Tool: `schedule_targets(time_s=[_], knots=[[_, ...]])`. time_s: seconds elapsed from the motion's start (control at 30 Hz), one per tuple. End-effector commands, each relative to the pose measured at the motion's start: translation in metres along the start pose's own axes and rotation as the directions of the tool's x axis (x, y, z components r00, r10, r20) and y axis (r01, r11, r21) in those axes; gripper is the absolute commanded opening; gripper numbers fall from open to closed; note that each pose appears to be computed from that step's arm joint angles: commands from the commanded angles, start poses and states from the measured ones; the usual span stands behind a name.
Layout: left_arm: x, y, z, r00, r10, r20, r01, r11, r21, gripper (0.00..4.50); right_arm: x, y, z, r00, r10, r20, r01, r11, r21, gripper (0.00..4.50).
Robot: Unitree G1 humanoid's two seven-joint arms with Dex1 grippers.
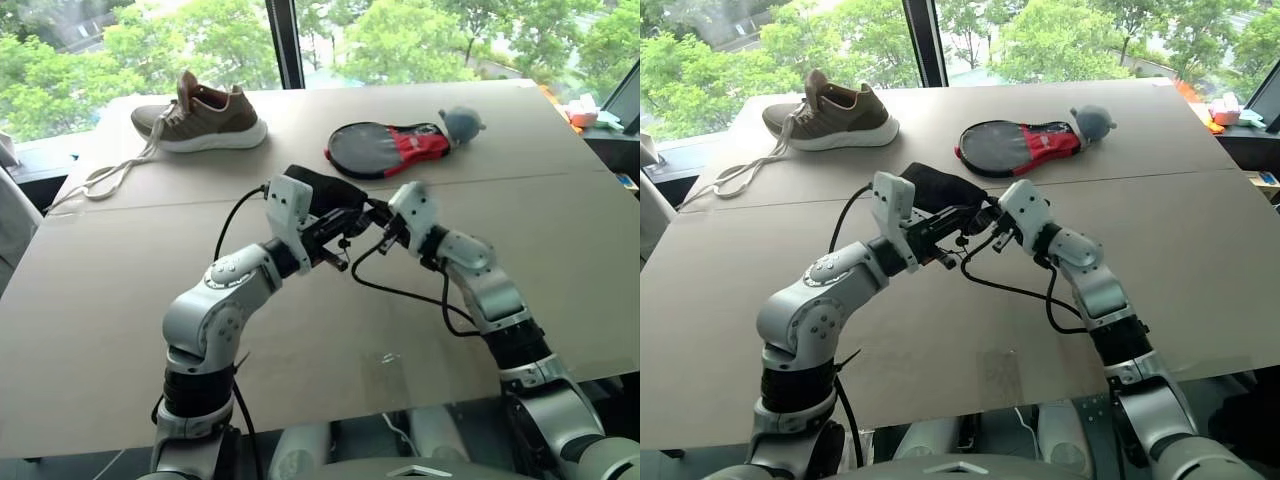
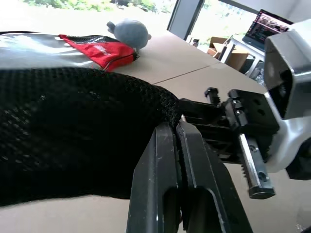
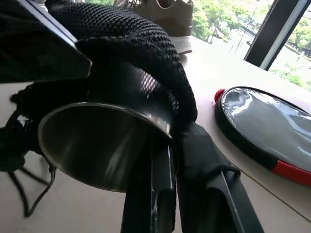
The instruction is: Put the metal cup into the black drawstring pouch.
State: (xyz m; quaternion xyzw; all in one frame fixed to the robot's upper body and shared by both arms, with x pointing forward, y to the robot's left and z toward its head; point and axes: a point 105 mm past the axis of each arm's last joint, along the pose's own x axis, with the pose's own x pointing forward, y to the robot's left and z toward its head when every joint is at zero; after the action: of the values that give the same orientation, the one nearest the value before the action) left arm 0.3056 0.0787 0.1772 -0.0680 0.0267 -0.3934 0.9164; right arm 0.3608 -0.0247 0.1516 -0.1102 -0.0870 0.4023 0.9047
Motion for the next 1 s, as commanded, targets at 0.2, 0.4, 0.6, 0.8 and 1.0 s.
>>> schedule_targets(time_s=[0.2, 0.4, 0.6, 0.8, 1.0], knots=[[-0.001, -0.035, 0.001, 0.987, -0.155, 0.048, 0.156, 0.988, -0.012, 0.0, 0.01, -0.02, 0.013, 0.969, -0.246, 0.037, 0.208, 0.885, 0.417, 0.02], [-0.003, -0.018, 0.002, 0.995, -0.078, 0.065, 0.079, 0.997, -0.012, 0.0, 0.006, -0.015, 0.025, 0.975, -0.21, 0.073, 0.118, 0.767, 0.631, 1.94], [-0.001, 0.017, 0.009, 0.991, 0.076, 0.113, -0.073, 0.997, -0.031, 0.0, -0.009, -0.022, 0.018, 0.985, -0.17, 0.005, 0.148, 0.872, 0.466, 4.44], [0.0, 0.054, 0.018, 0.965, 0.22, 0.144, -0.206, 0.973, -0.107, 0.0, -0.049, -0.032, 0.021, 0.999, -0.052, 0.009, 0.047, 0.961, 0.273, 4.44], [0.004, 0.058, 0.031, 0.956, 0.222, 0.19, -0.191, 0.967, -0.171, 0.0, -0.072, -0.03, 0.001, 0.998, 0.032, -0.059, -0.022, 0.987, 0.158, 4.44]])
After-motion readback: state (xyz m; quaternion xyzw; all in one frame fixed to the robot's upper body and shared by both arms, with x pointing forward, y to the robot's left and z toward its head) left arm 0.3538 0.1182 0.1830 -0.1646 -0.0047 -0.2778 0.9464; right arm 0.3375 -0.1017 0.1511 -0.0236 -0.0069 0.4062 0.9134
